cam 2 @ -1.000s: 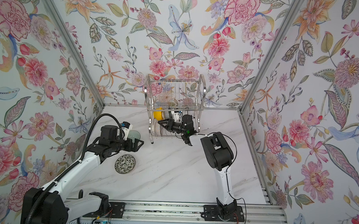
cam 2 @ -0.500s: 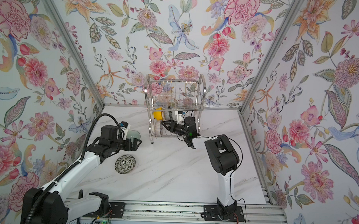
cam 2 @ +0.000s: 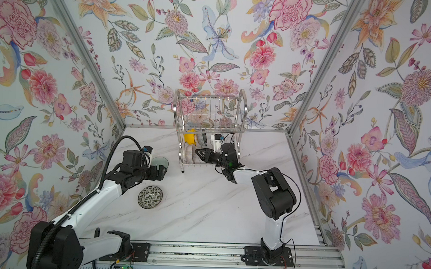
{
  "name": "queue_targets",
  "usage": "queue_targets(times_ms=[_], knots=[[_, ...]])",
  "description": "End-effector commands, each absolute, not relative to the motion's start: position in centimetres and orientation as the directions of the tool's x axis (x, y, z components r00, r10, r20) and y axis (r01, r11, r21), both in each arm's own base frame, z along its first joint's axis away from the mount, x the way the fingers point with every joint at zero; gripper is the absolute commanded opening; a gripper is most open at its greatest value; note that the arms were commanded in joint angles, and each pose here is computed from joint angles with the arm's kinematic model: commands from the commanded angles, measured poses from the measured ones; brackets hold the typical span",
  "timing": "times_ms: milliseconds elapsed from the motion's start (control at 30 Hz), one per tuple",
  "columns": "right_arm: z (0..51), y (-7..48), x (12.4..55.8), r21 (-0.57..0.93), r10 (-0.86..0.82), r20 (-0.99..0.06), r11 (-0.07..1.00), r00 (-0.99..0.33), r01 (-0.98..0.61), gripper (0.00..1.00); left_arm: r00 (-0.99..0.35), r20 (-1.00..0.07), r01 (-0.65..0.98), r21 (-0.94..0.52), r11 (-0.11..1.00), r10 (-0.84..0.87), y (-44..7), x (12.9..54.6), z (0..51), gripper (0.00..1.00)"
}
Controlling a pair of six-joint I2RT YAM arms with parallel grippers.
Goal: Load the bowls into the dish rack
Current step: 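Open and withdraw the right gripper while the left gripper moves over the green bowl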
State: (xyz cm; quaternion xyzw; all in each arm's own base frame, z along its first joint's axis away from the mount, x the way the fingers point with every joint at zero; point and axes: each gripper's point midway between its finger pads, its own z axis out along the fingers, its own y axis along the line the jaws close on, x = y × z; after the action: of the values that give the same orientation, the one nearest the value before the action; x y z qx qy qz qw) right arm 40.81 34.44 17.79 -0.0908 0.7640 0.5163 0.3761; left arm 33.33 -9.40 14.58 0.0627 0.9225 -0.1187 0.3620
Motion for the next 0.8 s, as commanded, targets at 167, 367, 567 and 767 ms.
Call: queue_targets(times_ms=[167, 367, 567, 767], knots=[[17.2, 35.4, 37.5, 0.496, 0.042, -0.81, 0.58, -0.585, -0.646, 0.43, -0.749, -0.662, 0.159, -0.137, 0.978, 0.029, -8.6, 34.0, 14.3, 0.98], [17.0, 35.8, 36.0, 0.369, -0.066, -0.861, 0.602, -0.504, -0.708, 0.44, -0.769, -0.64, 0.119, -0.128, 0.985, 0.01, -8.1, 34.1, 13.4, 0.96], [17.2, 35.6, 34.8, 0.26, -0.131, -0.898, 0.613, -0.421, -0.746, 0.44, -0.788, -0.616, 0.06, -0.103, 0.993, -0.016, -7.2, 34.5, 12.4, 0.95], [17.2, 34.9, 33.9, 0.206, -0.151, -0.916, 0.616, -0.371, -0.76, 0.45, -0.812, -0.582, -0.001, -0.091, 0.996, -0.054, -5.9, 35.0, 11.4, 0.91]])
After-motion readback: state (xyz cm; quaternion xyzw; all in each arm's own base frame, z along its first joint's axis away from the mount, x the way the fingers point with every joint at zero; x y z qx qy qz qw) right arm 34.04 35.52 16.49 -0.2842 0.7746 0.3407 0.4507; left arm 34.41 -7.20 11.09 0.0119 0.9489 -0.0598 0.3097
